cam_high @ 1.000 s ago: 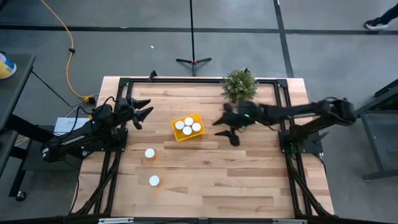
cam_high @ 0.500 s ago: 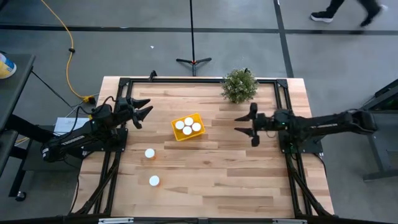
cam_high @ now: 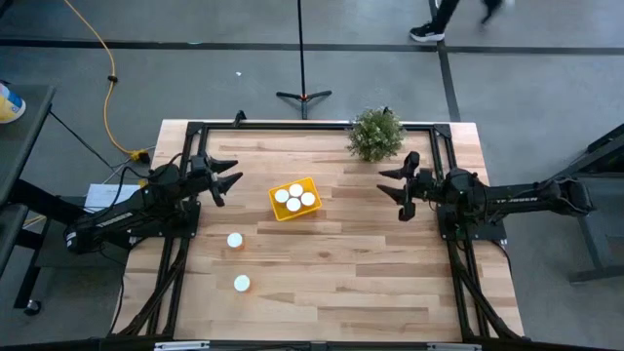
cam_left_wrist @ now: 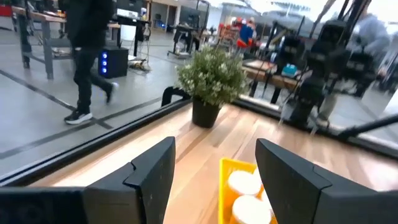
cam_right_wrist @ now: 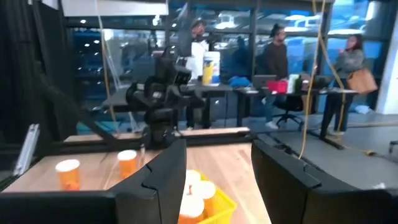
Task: Pick and place pill bottles into a basket
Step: Put the orange pill bottle into the yellow bin
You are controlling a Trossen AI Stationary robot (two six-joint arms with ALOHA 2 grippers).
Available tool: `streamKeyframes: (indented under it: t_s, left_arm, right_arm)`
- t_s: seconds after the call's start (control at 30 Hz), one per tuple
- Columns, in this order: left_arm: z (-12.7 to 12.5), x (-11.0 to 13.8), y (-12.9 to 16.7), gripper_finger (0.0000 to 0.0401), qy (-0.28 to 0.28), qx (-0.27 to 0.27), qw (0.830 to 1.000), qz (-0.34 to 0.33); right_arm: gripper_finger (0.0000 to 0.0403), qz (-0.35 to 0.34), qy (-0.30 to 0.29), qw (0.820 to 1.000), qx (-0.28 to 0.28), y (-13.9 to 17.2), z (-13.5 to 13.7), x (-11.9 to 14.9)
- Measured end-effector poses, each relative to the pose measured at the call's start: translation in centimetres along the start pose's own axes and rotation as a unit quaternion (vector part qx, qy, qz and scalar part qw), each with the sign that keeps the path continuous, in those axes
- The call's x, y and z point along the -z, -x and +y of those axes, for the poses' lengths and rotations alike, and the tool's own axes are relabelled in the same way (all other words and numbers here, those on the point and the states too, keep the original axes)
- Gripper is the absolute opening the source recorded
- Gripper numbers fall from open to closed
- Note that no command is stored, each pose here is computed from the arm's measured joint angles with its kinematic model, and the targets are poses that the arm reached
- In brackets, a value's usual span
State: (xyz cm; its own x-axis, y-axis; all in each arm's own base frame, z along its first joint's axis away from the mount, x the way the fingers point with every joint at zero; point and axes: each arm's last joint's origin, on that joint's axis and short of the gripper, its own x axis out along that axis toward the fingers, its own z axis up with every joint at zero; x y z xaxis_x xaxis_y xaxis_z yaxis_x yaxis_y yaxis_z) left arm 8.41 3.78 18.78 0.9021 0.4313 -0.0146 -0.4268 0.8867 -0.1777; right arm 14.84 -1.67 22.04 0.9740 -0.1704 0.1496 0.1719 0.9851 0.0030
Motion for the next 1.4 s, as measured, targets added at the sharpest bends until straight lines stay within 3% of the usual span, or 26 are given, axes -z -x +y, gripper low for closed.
streamKeyframes:
  t_s: [0.43, 0.77, 1.07, 1.2, 1.4]
  left_arm:
    - [-0.2, 0.0, 0.0, 0.0253, 0.018, 0.029, 0.999, 0.005]
    - [-0.6, 0.0, 0.1, 0.0248, 0.017, 0.108, 0.994, 0.016]
    - [-0.8, 0.5, 0.1, 0.0248, 0.017, 0.140, 0.989, 0.047]
    - [-0.8, 1.0, -0.2, 0.0248, -0.006, 0.152, 0.985, 0.077]
    - [-1.0, -0.1, -0.7, 0.0248, -0.003, 0.167, 0.986, 0.025]
  right_arm:
    - [0.0172, 0.016, 0.018, 0.999, 0.033, -1.7, 0.0, 1.4]
    - [0.0172, -0.020, 0.063, 0.994, 0.082, -1.7, -0.3, 0.6]
    - [0.0172, -0.038, 0.056, 0.997, -0.024, 0.6, 0.1, -1.0]
    - [0.0172, -0.047, 0.090, 0.995, -0.014, 1.1, 0.0, -1.4]
    - [0.0172, -0.048, 0.093, 0.994, 0.013, 1.1, -0.1, -1.4]
